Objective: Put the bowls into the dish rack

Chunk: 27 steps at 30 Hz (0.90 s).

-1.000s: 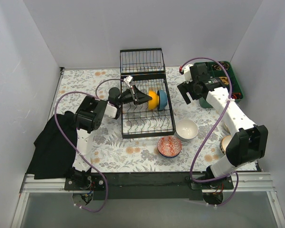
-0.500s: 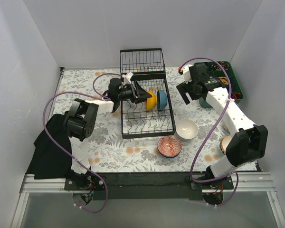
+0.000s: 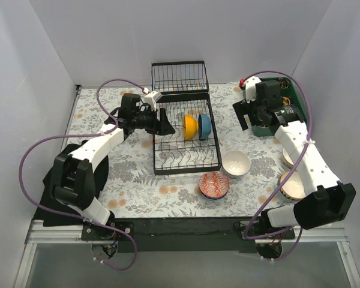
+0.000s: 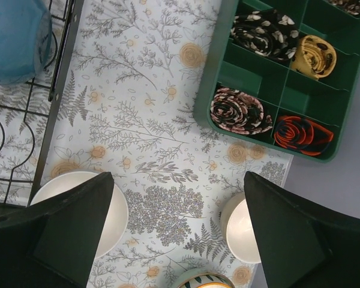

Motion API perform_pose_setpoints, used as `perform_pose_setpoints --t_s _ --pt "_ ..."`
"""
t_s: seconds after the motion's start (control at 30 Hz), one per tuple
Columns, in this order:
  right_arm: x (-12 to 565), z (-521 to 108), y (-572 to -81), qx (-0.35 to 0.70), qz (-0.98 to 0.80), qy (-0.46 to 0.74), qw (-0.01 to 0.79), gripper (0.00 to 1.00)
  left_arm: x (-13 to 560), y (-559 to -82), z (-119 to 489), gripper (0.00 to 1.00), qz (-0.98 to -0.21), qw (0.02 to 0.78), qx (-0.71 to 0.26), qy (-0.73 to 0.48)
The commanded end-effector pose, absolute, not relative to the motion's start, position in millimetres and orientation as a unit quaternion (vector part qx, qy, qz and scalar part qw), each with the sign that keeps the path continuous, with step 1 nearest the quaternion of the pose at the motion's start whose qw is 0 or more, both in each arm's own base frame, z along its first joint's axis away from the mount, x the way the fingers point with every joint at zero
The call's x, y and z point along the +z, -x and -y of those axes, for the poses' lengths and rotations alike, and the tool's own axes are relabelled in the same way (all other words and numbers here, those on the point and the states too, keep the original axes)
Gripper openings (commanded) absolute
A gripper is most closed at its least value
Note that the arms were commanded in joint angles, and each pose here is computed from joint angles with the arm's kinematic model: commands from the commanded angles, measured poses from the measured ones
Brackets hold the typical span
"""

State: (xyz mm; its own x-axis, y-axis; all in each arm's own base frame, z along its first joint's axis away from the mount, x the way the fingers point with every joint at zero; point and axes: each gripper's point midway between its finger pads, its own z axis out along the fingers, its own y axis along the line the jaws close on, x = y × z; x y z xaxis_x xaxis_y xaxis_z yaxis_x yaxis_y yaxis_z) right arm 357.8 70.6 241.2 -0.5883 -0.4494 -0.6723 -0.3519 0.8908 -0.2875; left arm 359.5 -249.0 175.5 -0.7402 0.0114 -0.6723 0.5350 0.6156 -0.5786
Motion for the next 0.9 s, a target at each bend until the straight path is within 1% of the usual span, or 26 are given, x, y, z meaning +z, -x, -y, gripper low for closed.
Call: perform_pose_setpoints --t_s 0.0,0.03,0.07,0.13,0.17,0.2,0.27,0.3,0.37,0.4,0.47,0.5,0.67,0.87 --pt "258.8 -69.1 -356.0 -0.033 -0.879 0.194 0.435 0.98 176.9 -332.8 234.9 0.59 -0.833 0.324 -0.337 -0.296" --pt "262.7 -69.2 -355.8 -0.032 -0.875 0.195 0.443 0.98 183.4 -330.0 237.9 0.58 -0.827 0.324 -0.339 -0.310" --pt "272.8 -68.8 -355.3 -0.035 -0.866 0.202 0.456 0.98 192.4 -315.0 251.8 0.58 -0.791 0.326 -0.364 -0.369" --pt "284.7 -64.0 -356.3 -0.049 -0.857 0.206 0.470 0.98 201.5 -294.1 265.1 0.58 -0.757 0.331 -0.360 -0.432" --pt "291.6 -59.6 -354.7 -0.057 -0.850 0.213 0.478 0.99 202.6 -271.4 283.4 0.59 -0.723 0.324 -0.364 -0.491" --pt "295.4 -57.9 -354.9 -0.059 -0.846 0.213 0.486 0.99 198.6 -263.2 288.9 0.59 -0.683 0.333 -0.339 -0.555" --pt "297.9 -51.0 -350.5 -0.056 -0.843 0.208 0.492 0.99 186.6 -238.2 305.0 0.59 -0.641 0.316 -0.325 -0.619" --pt "289.6 -50.5 -346.5 -0.042 -0.851 0.200 0.483 0.99 183.9 -236.6 310.0 0.59 -0.617 0.320 -0.312 -0.647" --pt "280.9 -40.4 -340.0 -0.029 -0.864 0.177 0.470 0.98 171.4 -224.9 326.2 0.59 -0.603 0.294 -0.316 -0.671" --pt "271.1 -41.2 -335.0 -0.013 -0.871 0.170 0.460 0.98 182.3 -227.0 337.1 0.58 -0.586 0.301 -0.315 -0.683" --pt "268.3 -33.5 -327.3 -0.014 -0.874 0.160 0.458 0.98 168.9 -212.5 352.6 0.57 -0.584 0.262 -0.322 -0.697" --pt "265.3 -30.0 -324.7 -0.019 -0.876 0.157 0.455 0.98 174.1 -210.8 360.3 0.56 -0.578 0.263 -0.323 -0.702" --pt "256.9 -12.3 -315.5 -0.048 -0.882 0.136 0.449 0.98 156.6 -177.0 385.2 0.55 -0.563 0.231 -0.309 -0.731" --pt "261.6 -11.4 -312.3 -0.046 -0.877 0.135 0.458 0.98 140.9 -149.9 395.3 0.55 -0.578 0.189 -0.311 -0.730"
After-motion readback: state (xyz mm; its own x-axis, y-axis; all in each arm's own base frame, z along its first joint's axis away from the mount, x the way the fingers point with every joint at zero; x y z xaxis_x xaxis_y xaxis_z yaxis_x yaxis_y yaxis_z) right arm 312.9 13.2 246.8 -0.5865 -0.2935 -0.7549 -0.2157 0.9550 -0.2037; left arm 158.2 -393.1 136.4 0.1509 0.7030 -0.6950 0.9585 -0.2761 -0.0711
